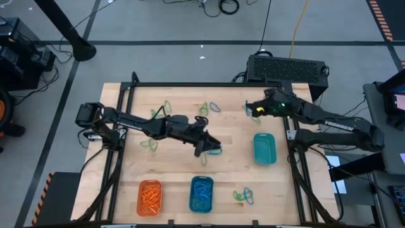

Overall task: Sort rubber bands into baskets
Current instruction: Put the blue rubber band into the blue bin

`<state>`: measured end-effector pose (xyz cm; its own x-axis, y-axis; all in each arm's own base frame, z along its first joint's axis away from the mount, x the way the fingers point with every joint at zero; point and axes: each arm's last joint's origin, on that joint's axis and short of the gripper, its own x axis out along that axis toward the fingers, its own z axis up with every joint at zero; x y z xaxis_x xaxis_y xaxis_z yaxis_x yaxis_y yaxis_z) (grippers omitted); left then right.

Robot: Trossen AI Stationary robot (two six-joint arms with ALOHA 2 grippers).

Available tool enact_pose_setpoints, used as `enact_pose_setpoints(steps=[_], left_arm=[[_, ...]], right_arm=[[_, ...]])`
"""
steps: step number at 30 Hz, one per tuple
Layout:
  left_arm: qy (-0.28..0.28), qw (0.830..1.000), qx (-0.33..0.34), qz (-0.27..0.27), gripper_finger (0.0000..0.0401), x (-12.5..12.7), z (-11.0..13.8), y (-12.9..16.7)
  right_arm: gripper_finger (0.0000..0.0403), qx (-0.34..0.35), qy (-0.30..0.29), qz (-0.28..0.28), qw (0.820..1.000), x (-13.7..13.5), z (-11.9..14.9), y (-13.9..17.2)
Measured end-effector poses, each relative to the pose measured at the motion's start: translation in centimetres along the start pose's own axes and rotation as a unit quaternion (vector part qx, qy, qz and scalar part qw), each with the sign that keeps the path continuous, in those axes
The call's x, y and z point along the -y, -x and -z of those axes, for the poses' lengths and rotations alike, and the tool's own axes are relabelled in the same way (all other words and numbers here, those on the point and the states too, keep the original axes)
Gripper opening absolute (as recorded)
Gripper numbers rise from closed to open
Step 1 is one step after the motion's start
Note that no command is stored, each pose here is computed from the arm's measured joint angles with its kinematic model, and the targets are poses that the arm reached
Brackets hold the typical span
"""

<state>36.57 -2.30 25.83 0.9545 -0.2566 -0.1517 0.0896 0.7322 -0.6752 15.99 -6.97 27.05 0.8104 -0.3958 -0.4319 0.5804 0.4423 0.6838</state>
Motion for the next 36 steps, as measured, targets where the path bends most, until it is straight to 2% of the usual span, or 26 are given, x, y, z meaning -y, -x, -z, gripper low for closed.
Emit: enact_pose_setpoints(steps=[3, 5, 10, 18, 22, 27, 36], left_arm=[[0.015, 0.999, 0.045, -0.028, 0.0147, -0.6, -0.1, 0.2], [0.014, 0.998, 0.059, -0.035, 0.0147, -0.8, -0.4, 0.3], [0.009, 0.996, 0.092, -0.016, 0.0147, -0.8, -1.3, 0.5], [0.01, 0.995, 0.098, -0.018, 0.0148, -1.1, -1.7, 0.6], [0.005, 0.996, 0.09, -0.009, 0.0148, -1.0, -1.6, 0.6], [-0.014, 0.997, 0.08, 0.008, 0.0148, -0.9, -1.6, 0.6], [-0.023, 0.996, 0.083, 0.002, 0.0148, -1.3, -2.0, 0.7]], right_arm=[[0.0, 0.01, -0.006, -0.083, 0.996, -2.2, 0.6, 0.5], [0.0, 0.015, -0.014, -0.119, 0.993, -3.3, 1.0, 0.6], [0.0, 0.015, -0.026, -0.181, 0.983, -5.7, 2.7, 0.0], [0.0, -0.007, -0.032, -0.266, 0.963, -8.8, 5.7, -1.6], [0.0, -0.005, -0.034, -0.276, 0.96, -9.5, 6.8, -2.1], [0.0, -0.016, -0.049, -0.262, 0.964, -9.6, 7.8, -2.7], [0.0, -0.031, -0.062, -0.265, 0.962, -9.8, 8.4, -2.6]])
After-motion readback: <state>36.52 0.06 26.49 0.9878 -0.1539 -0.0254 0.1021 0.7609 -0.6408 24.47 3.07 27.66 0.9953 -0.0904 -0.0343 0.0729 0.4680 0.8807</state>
